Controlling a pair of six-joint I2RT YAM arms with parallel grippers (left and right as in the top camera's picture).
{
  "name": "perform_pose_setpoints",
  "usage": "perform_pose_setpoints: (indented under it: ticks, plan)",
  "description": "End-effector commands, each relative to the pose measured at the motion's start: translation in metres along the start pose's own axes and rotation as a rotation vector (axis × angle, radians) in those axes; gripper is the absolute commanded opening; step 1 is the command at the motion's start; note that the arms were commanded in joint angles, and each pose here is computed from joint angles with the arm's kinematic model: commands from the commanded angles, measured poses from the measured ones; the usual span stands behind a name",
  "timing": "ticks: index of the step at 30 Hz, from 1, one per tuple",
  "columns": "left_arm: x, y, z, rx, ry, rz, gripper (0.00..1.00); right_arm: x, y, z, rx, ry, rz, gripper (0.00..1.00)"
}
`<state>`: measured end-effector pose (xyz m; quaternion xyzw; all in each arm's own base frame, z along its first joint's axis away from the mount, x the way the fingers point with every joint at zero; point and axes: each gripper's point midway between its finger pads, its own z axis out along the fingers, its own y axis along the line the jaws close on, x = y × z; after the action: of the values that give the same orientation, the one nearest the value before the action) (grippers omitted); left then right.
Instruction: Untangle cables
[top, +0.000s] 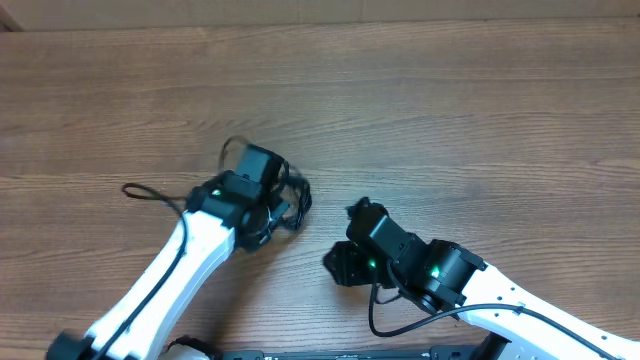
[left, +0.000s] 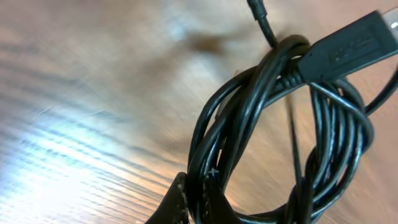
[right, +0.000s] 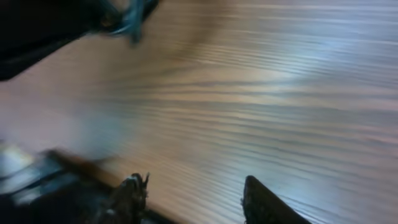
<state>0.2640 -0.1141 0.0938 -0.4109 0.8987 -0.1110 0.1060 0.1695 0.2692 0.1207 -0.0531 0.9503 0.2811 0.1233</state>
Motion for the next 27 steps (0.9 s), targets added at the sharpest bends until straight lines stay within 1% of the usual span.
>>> perform_pose_setpoints:
  ticks: [1,3,5,10,13,19,25,27]
  plan:
    - [-0.007,-0.015,-0.028,0.093,-0.048,0.11,0.04,0.005,0.042,-0.009,-0.208,0.058,0.007,0.46]
    - [-0.006,-0.017,-0.033,0.109,-0.06,0.151,0.05,-0.004,0.054,-0.011,-0.259,0.031,0.061,0.44]
    - [-0.003,-0.018,-0.036,0.118,-0.062,0.18,0.04,-0.015,0.058,-0.013,-0.272,-0.014,0.102,0.38]
    - [0.007,-0.021,-0.037,0.127,-0.054,0.227,0.05,-0.044,0.04,-0.012,-0.186,-0.174,0.289,0.36]
    - [0.012,-0.024,-0.037,0.137,-0.05,0.255,0.04,-0.054,0.03,-0.01,-0.147,-0.232,0.362,0.31]
    - [0.021,-0.027,-0.039,0.155,-0.029,0.303,0.04,-0.057,0.016,0.007,-0.086,-0.247,0.451,0.3]
    - [0.03,-0.033,-0.044,0.195,0.001,0.345,0.04,-0.059,0.017,0.027,-0.083,-0.227,0.457,0.27]
    - [0.034,-0.033,-0.046,0.202,0.009,0.355,0.04,-0.059,0.015,0.033,-0.078,-0.221,0.487,0.26]
